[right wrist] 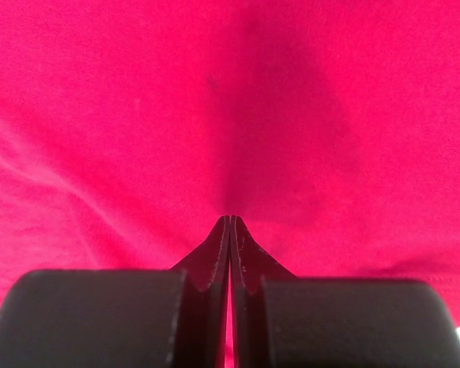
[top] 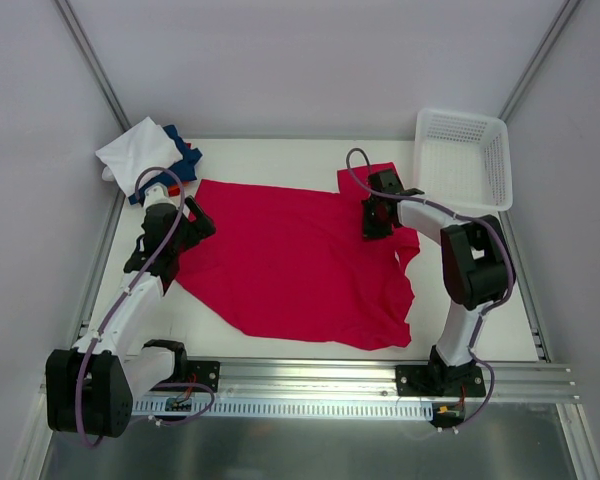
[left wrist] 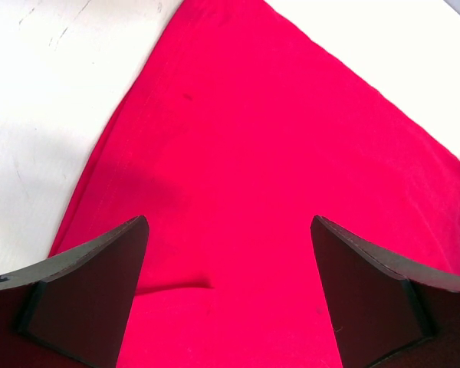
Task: Fold and stack the t-shirts
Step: Flatten the tshirt out
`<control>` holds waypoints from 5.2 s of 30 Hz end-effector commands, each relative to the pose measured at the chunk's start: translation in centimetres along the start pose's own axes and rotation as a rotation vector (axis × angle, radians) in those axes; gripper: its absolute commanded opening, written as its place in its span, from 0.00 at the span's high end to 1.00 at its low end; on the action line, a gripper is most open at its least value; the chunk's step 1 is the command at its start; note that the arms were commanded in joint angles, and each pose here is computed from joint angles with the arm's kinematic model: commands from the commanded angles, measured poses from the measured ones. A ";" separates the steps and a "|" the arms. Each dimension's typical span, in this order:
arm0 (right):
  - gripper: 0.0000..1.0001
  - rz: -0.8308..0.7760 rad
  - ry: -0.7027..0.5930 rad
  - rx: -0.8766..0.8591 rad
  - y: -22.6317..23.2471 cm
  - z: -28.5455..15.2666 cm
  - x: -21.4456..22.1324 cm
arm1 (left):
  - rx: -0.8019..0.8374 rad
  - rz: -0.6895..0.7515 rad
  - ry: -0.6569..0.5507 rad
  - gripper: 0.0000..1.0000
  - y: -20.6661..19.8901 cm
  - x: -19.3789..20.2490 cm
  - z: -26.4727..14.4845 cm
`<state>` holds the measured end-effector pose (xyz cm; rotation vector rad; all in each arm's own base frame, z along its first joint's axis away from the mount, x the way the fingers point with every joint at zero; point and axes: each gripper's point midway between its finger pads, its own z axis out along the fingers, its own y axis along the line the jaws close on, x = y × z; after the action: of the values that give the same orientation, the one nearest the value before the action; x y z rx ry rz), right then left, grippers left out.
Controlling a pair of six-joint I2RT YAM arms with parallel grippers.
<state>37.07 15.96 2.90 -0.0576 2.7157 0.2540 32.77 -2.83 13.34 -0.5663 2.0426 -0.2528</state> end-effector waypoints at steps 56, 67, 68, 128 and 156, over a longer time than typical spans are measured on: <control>1.00 0.070 -0.052 -0.063 1.4 5.9 -14.8 | 0.071 0.034 -0.073 0.07 -2.4 -3.4 -1.0; 0.85 0.047 -0.170 -0.112 2.5 -2.9 -15.9 | 0.192 -0.036 0.026 0.09 -3.3 0.5 -2.5; 0.85 0.046 -0.160 -0.105 2.3 -3.3 -15.1 | 0.189 -0.041 0.045 0.09 -2.9 1.5 -2.5; 0.82 0.037 -0.351 -0.113 -0.4 -19.3 0.9 | 0.132 0.130 0.267 0.50 -3.2 10.8 0.2; 0.80 0.039 -0.397 -0.116 -0.6 -20.9 0.8 | 0.034 0.158 0.366 0.61 -1.1 13.6 1.5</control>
<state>28.45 11.76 20.12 0.0032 2.3469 0.3879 27.99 -10.20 2.23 -0.3729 2.4202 -0.3305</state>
